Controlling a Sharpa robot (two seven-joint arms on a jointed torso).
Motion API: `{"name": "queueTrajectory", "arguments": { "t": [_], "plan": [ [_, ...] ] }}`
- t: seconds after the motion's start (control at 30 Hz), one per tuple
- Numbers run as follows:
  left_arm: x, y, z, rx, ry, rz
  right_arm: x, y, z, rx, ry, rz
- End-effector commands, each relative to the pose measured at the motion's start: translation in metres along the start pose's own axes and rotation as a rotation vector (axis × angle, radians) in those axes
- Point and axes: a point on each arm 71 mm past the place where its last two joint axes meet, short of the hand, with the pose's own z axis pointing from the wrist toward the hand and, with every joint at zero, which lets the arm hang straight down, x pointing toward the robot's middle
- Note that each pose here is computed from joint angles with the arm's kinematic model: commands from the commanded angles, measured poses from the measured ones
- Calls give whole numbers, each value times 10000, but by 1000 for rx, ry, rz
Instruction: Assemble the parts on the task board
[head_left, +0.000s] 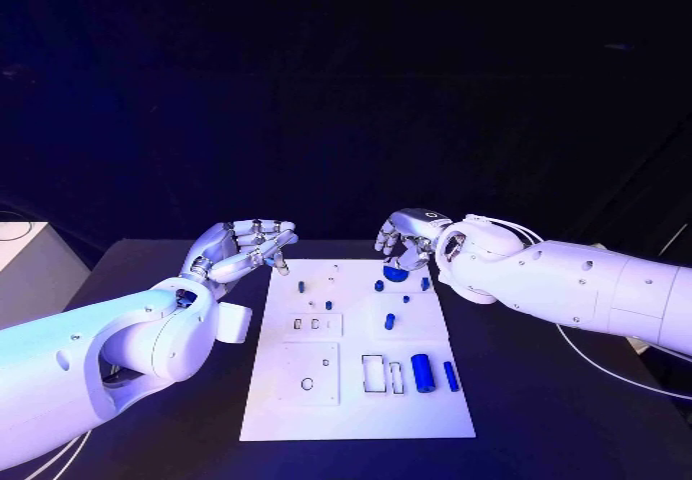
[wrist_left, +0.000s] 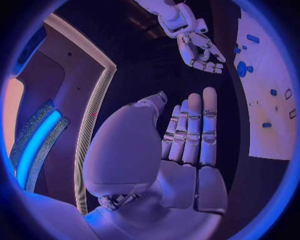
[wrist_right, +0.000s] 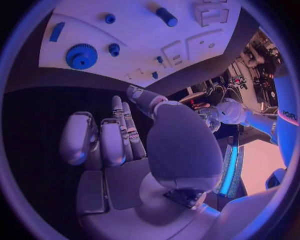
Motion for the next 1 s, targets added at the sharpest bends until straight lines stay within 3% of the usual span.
{"name": "queueTrajectory", "arguments": {
  "t": [0.03, 0.6, 1.0],
  "plan": [
    [52, -20, -4, -4, 44, -11, 77, -1, 14, 15, 67, -96],
    [19, -43, -9, -7, 37, -13, 234, 4, 30, 34, 151, -140],
    [8, -48, -6, -8, 36, -13, 300, -11, 63, 54, 153, -141]
  ]
}}
